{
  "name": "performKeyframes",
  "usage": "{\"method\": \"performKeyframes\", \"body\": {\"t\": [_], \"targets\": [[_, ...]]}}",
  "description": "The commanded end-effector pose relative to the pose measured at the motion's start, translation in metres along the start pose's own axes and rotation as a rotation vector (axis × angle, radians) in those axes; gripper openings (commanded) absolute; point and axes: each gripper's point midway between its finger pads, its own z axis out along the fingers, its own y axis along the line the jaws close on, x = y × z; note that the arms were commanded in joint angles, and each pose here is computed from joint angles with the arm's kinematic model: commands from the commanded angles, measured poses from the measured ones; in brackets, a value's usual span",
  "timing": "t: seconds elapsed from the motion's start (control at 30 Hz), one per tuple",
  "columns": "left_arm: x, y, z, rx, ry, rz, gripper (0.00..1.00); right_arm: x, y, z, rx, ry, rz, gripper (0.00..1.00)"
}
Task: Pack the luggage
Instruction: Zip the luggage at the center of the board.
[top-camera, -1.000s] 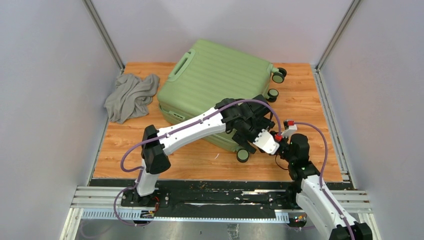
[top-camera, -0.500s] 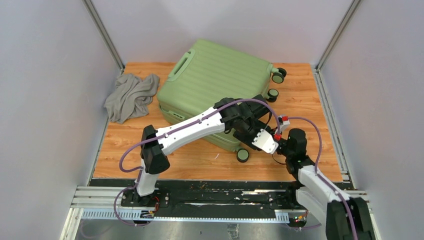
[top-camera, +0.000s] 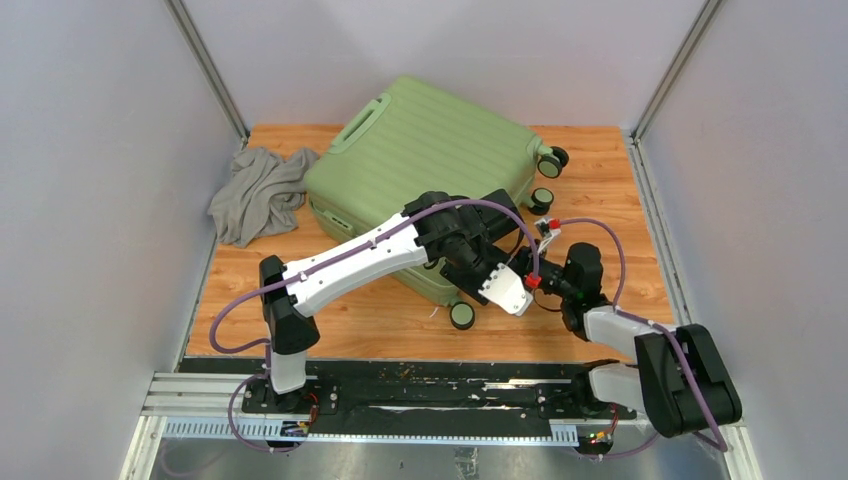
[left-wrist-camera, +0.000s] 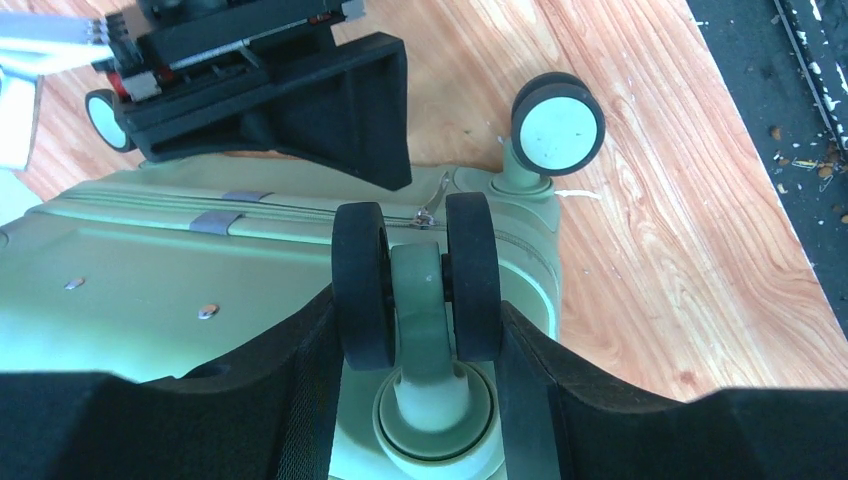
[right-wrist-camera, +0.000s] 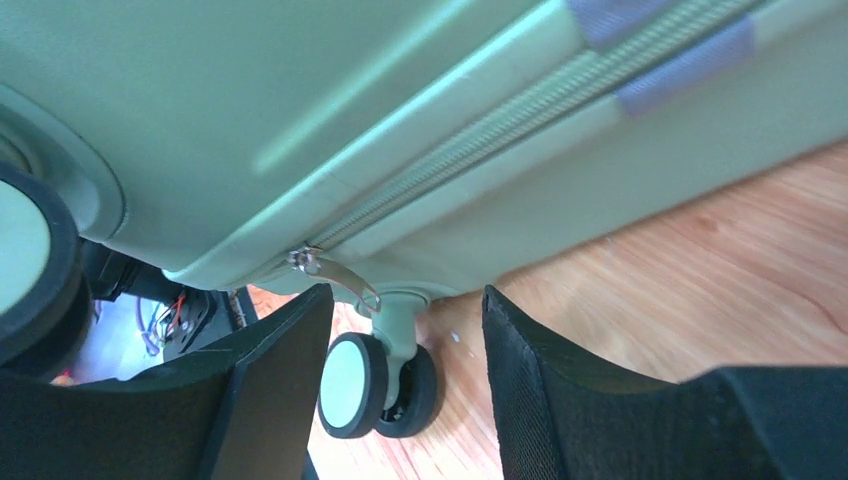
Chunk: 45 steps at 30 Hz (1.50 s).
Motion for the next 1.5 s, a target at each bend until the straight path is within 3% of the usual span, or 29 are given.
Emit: {"method": "performKeyframes", "body": {"t": [0.0, 0.27, 0.77, 0.97, 1.1, 1.2, 1.3, 1.47], "targets": [[-0.007, 0.033, -0.057, -0.212, -0.012, 0.093, 0.0, -0.004, 0.029, 0.013, -0.15, 0.02, -0.093, 0.61], [-0.003, 0.019, -0.054, -0.181, -0.017, 0.086, 0.0, 0.011, 0.018, 0.027, -0.139, 0.067, -0.127, 0.6], [-0.005, 0.021, -0.047, -0.17, -0.022, 0.05, 0.0, 0.023, 0.048, 0.04, -0.308, 0.119, -0.173, 0.56], [-0.007, 0.026, -0.049, -0.185, -0.025, 0.046, 0.0, 0.018, 0.042, 0.045, -0.278, 0.09, -0.163, 0.5], [-0.007, 0.026, -0.05, -0.188, -0.025, 0.041, 0.0, 0.015, 0.038, 0.047, -0.247, 0.064, -0.161, 0.37], [-0.007, 0.026, -0.049, -0.185, -0.023, 0.038, 0.0, 0.013, 0.036, 0.046, -0.23, 0.051, -0.163, 0.17], [-0.006, 0.026, -0.049, -0.184, -0.019, 0.036, 0.0, 0.012, 0.037, 0.044, -0.221, 0.042, -0.168, 0.04], [-0.005, 0.027, -0.048, -0.19, -0.011, 0.029, 0.0, 0.016, 0.041, 0.04, -0.229, 0.038, -0.168, 0.0]]}}
